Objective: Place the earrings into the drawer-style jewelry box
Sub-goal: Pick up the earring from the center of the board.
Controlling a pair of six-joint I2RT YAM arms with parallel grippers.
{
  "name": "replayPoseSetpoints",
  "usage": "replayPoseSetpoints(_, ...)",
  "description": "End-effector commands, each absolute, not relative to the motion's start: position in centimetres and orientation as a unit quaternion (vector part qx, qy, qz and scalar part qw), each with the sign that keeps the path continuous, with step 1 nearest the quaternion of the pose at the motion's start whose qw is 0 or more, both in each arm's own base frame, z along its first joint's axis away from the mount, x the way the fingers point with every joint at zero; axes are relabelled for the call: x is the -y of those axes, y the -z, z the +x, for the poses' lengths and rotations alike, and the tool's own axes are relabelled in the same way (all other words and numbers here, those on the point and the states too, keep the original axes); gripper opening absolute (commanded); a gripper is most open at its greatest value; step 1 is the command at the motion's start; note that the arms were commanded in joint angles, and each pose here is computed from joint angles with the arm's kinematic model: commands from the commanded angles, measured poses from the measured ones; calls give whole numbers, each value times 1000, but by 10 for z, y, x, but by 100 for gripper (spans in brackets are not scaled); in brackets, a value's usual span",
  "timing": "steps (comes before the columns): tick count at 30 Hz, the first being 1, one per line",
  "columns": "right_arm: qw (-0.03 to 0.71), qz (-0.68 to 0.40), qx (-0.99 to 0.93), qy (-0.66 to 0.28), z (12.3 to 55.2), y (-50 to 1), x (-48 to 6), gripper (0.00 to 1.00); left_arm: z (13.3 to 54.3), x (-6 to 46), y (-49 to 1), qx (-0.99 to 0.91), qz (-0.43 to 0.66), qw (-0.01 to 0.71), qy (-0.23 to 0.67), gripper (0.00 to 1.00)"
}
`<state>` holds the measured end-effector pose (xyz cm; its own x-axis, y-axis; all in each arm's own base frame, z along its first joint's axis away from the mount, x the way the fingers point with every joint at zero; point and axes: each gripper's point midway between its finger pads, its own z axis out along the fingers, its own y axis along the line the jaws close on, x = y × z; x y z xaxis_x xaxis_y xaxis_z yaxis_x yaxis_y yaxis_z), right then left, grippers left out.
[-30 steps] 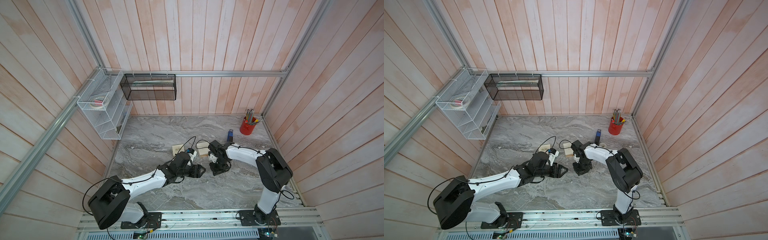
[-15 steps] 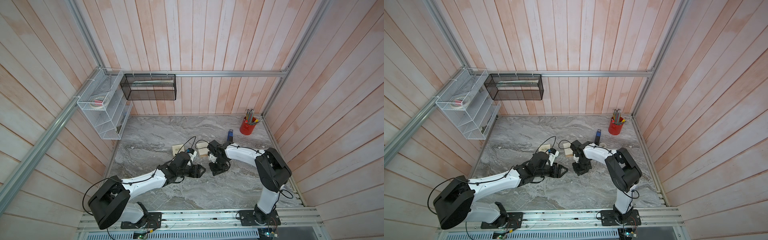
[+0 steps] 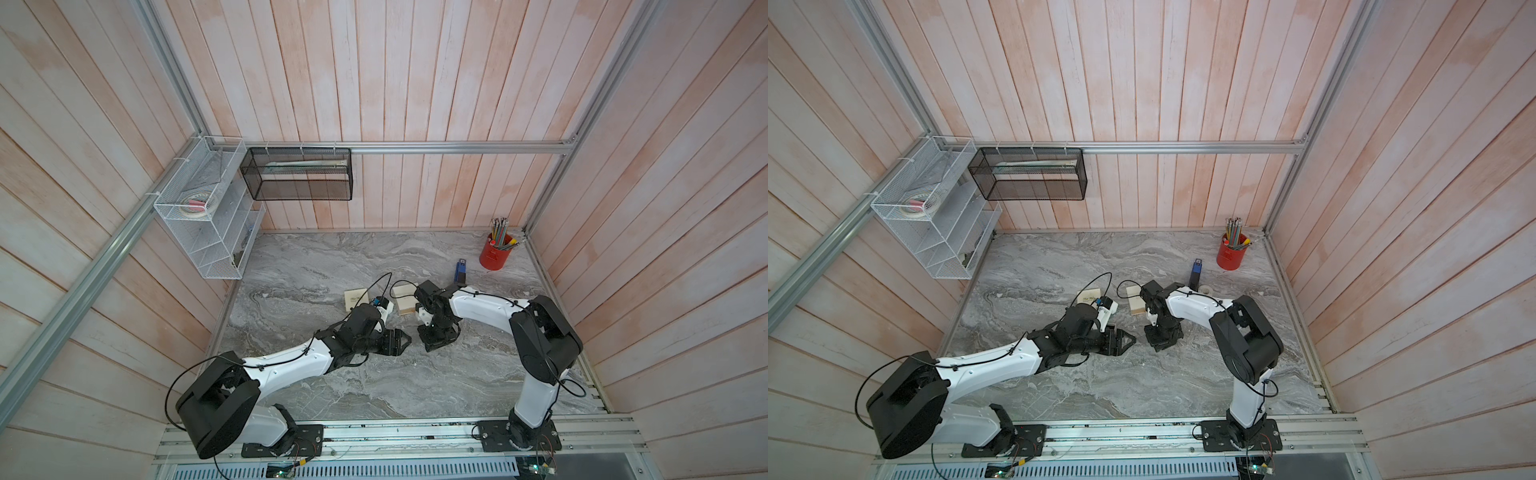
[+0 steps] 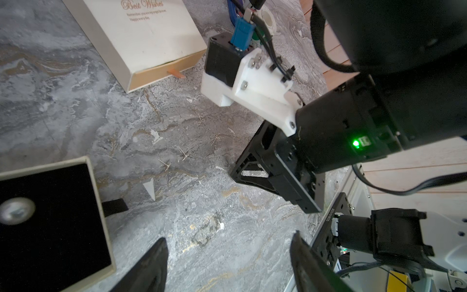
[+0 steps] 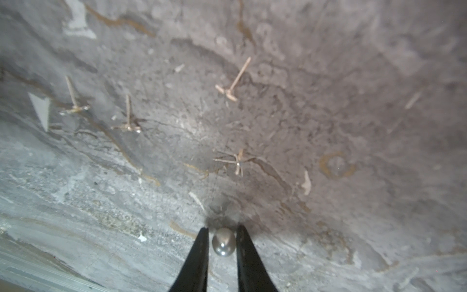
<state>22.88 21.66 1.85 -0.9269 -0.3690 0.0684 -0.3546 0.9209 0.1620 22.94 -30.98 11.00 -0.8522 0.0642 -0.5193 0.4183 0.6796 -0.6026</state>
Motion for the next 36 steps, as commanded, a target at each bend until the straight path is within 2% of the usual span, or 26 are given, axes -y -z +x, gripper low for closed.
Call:
replayPoseSetpoints(1, 55, 179, 982, 39, 231, -5, -207, 22, 230, 311, -112, -882, 143, 244, 376, 77)
replayPoseSetpoints(9, 51, 179, 982, 41, 232, -6, -208, 20, 231, 311, -113, -882, 143, 245, 377, 77)
replayPoseSetpoints(18, 39, 177, 983, 38, 237, -9, -208, 24, 231, 311, -113, -882, 143, 244, 377, 77)
replayPoseSetpoints(36, 46, 177, 982, 43, 235, -6, -210, 17, 232, 310, -113, -882, 141, 246, 375, 77)
